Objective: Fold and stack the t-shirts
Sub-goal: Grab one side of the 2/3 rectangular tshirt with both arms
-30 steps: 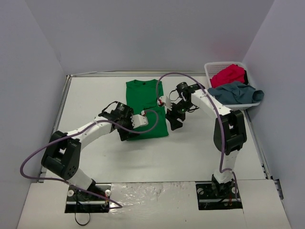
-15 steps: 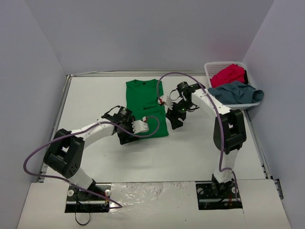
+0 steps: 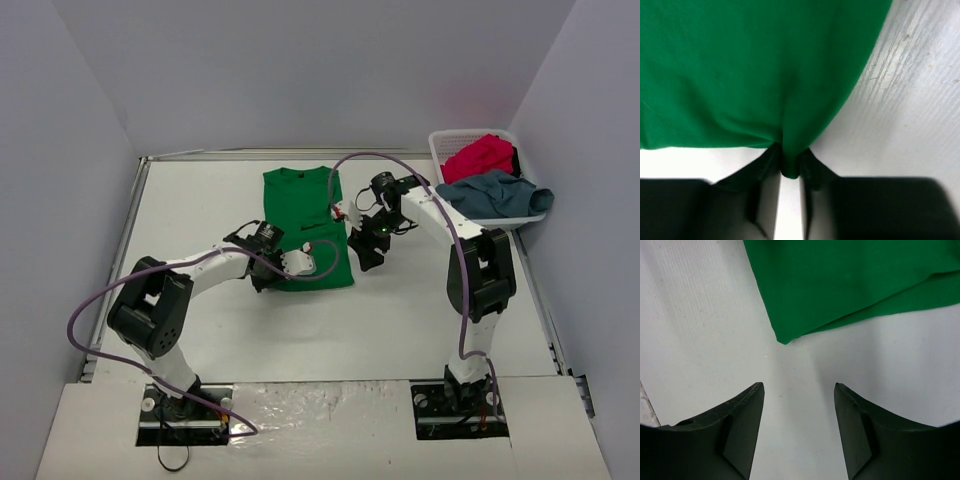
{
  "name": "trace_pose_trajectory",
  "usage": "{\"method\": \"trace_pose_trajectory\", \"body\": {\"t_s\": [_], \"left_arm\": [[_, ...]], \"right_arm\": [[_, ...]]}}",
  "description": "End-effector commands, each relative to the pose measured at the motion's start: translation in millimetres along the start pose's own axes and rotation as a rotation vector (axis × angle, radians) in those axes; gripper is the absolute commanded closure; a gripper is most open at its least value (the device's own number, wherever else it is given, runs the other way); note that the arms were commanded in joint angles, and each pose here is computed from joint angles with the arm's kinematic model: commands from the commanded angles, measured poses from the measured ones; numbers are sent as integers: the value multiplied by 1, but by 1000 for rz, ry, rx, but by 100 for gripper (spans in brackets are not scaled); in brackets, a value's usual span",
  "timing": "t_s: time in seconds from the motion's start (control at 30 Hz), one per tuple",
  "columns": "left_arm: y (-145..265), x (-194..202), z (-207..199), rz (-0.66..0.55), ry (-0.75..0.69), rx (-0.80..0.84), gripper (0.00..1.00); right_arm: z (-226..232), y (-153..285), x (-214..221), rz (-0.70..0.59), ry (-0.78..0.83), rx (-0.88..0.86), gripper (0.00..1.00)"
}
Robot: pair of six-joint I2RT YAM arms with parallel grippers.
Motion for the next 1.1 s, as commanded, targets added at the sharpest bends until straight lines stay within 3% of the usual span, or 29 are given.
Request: {"method": "trace_pose_trajectory", "body": {"t_s": [0.0, 0.07, 0.17, 0.5, 0.77, 1.07], "left_arm": [[-5, 9, -9, 50, 16, 60, 86], [-2, 10, -13, 49, 21, 101, 94], [6, 9, -15, 20, 49, 162, 97], [21, 12, -12, -54, 204, 419, 98], [21, 4, -8, -90, 274, 496, 98], [19, 7, -5, -68, 292, 516, 97]], "right_arm": [[8, 9, -1, -9, -5, -14, 47], [15, 10, -2, -40, 32, -27, 47], [25, 13, -4, -86, 85, -44, 45], [49, -5, -5, -95, 231, 93, 46], [66, -39, -6, -74, 338, 165, 44], [51, -68, -5, -72, 368, 177, 43]]}}
Point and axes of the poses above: each gripper's point midway between its finger pads, its own y axis back along the fingers, its own z axis along the line the jaws close on, x = y × z, the point moved 7 cm from there along y, back along the fingers, and after that the axes turned 10 degrees about y, right-handed, at the moved point
